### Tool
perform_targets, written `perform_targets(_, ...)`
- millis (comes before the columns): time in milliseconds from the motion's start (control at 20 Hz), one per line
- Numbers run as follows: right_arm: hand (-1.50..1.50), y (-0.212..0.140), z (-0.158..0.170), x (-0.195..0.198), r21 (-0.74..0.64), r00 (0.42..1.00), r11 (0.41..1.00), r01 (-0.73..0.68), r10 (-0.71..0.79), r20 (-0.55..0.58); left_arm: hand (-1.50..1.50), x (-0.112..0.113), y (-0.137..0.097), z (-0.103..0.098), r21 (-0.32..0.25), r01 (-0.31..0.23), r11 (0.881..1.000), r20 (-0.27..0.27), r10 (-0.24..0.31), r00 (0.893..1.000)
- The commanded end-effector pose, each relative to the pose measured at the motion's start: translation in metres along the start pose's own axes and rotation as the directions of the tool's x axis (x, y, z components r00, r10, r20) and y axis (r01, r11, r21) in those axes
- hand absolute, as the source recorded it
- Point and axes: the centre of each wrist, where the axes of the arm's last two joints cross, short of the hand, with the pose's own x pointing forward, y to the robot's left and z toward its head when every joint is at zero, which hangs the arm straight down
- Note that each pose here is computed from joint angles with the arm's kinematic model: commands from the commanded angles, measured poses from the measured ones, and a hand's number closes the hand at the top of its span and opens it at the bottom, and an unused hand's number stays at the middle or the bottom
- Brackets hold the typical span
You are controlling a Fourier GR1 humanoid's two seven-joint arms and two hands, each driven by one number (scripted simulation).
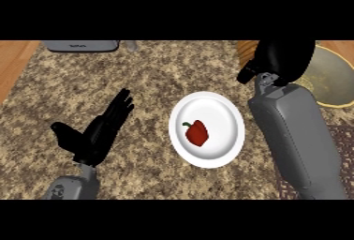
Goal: Pick the croissant from the plate and place it in the bowl
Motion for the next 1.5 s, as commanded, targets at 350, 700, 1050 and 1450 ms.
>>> perform_targets(350,1.50,-0.021,-0.086,-0.071,-0.081,0.990,0.996,0.034,-0.045,-0.132,0.00,0.000,-0.021,0.008,-0.003,-0.006,1.000,0.019,0.006,1.000)
perform_targets(700,1.50,-0.005,-0.145,-0.131,-0.104,0.986,0.992,0.067,-0.083,-0.148,0.00,0.002,-0.006,0.004,-0.025,0.006,1.000,0.014,-0.005,1.000)
perform_targets(1050,1.50,0.040,-0.167,-0.181,-0.085,0.980,0.994,-0.063,0.046,-0.192,0.00,-0.003,-0.011,0.005,-0.016,0.002,1.000,0.022,-0.001,1.000)
perform_targets(1450,1.50,0.072,-0.172,-0.222,0.102,0.907,0.994,-0.047,0.086,-0.413,0.00,0.008,-0.012,-0.006,-0.065,0.006,0.998,0.036,-0.003,0.999)
